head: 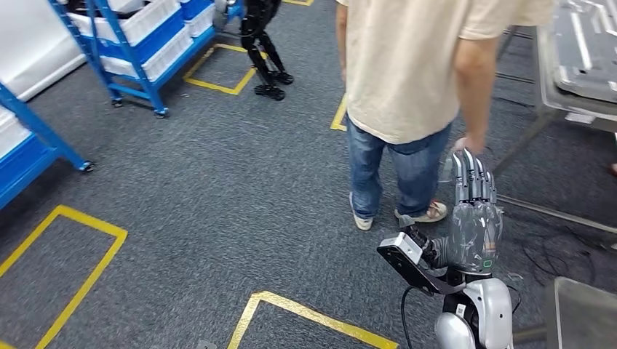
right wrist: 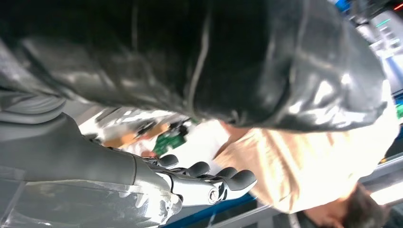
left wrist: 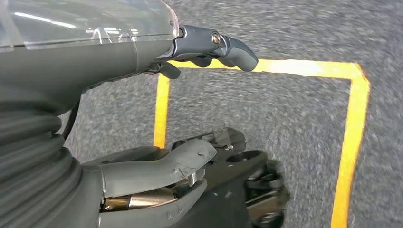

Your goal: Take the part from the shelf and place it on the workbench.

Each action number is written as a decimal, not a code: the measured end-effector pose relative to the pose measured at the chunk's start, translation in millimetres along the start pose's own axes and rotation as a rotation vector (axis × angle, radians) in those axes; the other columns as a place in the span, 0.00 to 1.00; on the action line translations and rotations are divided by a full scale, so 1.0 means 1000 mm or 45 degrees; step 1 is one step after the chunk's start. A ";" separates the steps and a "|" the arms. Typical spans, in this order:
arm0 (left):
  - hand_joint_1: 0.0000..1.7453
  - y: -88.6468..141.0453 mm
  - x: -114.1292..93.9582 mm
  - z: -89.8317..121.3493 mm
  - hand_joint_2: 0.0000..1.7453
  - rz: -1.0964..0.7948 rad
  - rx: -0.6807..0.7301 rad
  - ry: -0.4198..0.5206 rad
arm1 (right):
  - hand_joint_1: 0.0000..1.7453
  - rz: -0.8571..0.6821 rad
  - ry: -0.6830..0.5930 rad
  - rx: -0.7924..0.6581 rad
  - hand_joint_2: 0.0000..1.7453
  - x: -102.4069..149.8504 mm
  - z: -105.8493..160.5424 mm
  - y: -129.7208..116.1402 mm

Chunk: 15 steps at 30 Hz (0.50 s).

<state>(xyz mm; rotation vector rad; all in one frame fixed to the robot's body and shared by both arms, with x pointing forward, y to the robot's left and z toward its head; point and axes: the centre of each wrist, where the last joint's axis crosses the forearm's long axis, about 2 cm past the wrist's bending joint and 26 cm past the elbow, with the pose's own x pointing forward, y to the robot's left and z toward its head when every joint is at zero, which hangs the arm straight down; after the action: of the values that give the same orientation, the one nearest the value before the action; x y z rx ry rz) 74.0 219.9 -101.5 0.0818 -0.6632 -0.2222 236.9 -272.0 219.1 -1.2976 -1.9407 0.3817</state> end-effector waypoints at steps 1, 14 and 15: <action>0.00 0.000 -0.001 0.000 1.00 0.000 0.000 0.002 | 0.00 -0.002 0.002 -0.002 0.00 0.000 0.000 0.000; 0.00 0.002 -0.001 0.000 1.00 -0.002 0.007 0.001 | 0.00 -0.003 0.019 -0.013 0.00 -0.004 0.001 -0.002; 0.00 0.002 -0.001 0.000 1.00 -0.001 0.007 0.001 | 0.00 -0.001 0.021 -0.011 0.00 -0.005 0.002 -0.002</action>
<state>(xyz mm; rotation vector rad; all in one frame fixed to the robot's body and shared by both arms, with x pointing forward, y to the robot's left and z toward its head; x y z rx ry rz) 73.9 222.0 -101.8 0.0876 -0.6632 -0.2212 234.9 -276.9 217.0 -1.3012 -1.9310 0.3612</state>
